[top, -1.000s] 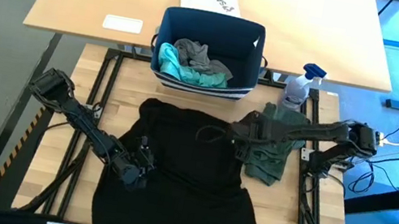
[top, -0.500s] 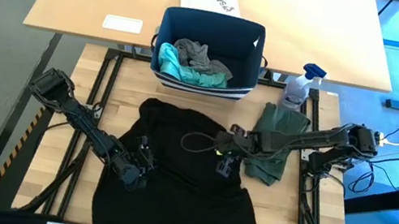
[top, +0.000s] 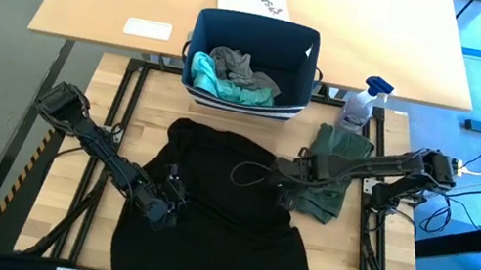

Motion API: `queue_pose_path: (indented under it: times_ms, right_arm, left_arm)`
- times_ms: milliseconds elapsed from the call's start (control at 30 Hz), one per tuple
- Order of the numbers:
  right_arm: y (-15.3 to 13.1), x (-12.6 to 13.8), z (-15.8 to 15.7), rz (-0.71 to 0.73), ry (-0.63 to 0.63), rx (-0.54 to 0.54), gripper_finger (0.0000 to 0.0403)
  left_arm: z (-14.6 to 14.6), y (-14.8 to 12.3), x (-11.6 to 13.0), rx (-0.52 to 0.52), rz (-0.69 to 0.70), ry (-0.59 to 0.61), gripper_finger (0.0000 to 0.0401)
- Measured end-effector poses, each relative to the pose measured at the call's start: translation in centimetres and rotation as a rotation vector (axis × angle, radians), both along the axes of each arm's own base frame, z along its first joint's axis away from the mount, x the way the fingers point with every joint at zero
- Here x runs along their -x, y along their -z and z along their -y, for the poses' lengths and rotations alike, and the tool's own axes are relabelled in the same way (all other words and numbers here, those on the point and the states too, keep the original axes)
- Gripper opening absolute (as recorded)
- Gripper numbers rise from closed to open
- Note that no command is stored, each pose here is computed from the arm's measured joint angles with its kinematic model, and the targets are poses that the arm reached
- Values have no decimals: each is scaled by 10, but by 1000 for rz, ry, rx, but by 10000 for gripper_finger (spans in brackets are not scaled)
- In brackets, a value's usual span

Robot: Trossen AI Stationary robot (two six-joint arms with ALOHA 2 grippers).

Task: Fold Laundry from Bin

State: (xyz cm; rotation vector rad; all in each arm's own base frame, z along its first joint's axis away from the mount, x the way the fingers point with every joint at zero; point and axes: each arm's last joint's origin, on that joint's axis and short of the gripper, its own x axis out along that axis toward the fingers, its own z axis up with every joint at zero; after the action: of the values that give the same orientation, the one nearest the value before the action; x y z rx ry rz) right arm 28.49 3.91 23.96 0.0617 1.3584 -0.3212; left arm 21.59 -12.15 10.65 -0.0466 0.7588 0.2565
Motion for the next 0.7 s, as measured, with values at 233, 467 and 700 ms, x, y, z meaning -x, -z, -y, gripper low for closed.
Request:
queue_pose_path:
  times_ms: [233,467,700]
  right_arm:
    - [36,15,4,-94,-60,79,217]
    - [54,8,-14,59,-164,-48,194]
    - [52,4,-23,138,-181,74,172]
  left_arm:
    - [0,0,0,-14,9,-11,95]
    - [-1,0,0,-15,8,-10,95]
    - [-2,0,-1,-35,5,-3,95]
